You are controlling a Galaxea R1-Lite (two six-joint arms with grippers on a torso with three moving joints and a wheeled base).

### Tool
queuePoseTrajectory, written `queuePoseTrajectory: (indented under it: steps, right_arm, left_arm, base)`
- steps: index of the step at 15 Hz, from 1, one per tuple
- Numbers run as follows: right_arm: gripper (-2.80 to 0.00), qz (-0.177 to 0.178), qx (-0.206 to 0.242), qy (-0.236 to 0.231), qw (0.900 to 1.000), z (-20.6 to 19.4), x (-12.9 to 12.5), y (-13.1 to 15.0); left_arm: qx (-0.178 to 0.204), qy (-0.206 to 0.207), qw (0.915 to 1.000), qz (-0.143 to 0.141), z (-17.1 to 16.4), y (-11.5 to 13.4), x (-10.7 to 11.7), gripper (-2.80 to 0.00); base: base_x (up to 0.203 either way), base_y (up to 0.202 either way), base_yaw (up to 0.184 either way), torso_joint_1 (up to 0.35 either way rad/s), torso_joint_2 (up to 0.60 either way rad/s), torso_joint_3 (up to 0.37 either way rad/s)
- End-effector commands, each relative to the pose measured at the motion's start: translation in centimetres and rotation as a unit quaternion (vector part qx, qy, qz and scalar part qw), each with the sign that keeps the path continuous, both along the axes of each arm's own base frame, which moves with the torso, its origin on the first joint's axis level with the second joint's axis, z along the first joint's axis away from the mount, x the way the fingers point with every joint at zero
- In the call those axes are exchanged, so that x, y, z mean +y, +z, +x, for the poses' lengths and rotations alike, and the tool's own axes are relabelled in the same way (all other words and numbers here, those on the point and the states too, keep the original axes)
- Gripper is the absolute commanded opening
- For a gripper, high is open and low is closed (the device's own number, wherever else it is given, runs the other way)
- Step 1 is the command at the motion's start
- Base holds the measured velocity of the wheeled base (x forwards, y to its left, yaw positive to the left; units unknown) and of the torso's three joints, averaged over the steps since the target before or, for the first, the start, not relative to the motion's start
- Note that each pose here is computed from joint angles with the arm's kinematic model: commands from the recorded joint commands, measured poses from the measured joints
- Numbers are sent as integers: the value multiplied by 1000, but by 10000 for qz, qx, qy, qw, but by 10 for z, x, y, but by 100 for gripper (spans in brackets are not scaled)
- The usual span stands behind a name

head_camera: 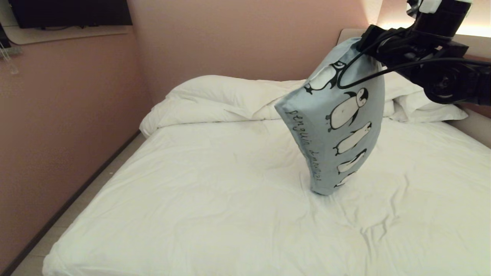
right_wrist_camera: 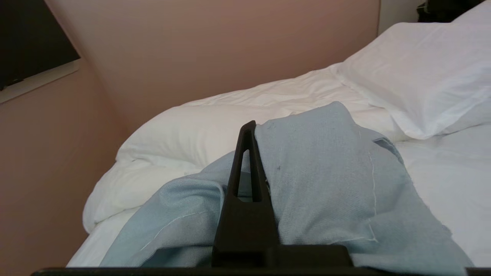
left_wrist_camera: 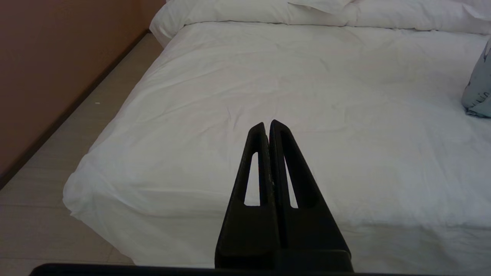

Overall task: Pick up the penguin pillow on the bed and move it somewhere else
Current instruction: Move to the foot of the bed, then place the pillow at the end of the bed

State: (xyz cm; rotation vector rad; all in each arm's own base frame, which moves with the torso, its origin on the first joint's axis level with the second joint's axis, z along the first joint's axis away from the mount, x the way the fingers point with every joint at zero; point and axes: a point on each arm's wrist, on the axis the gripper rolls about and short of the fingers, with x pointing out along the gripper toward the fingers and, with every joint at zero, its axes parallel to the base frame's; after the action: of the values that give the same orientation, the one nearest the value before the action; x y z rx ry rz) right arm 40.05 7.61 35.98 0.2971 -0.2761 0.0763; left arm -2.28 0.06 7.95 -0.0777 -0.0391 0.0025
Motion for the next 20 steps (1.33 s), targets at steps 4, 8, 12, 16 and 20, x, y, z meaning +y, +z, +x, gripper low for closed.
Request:
queuePoseTrajectory:
  steps: [4, 8, 12, 16, 20]
  right_arm:
    - [-280, 28, -189, -65, 9998, -11, -7, 14]
    - [-280, -41, -282, -70, 9996, -17, -6, 20]
    - [-280, 5, -530, -55, 9986, -37, -10, 39]
    - [-280, 47, -651, 82, 9978, -49, -2, 49]
    - [-280, 36, -628, 97, 9980, -47, -1, 47]
  left_arm:
    - [-5, 3, 10000, -5, 0, 0, 0, -280]
    - [-5, 3, 10000, -5, 0, 0, 0, -280]
    - [-5, 3, 10000, -5, 0, 0, 0, -280]
    - [-5, 3, 10000, -5, 0, 0, 0, -280]
    - [-5, 3, 10000, -5, 0, 0, 0, -280]
  base:
    - [0, 0, 0, 0, 0, 0]
    - [0, 0, 0, 0, 0, 0]
    - [0, 0, 0, 0, 0, 0]
    - [0, 0, 0, 0, 0, 0]
    - [0, 0, 0, 0, 0, 0]
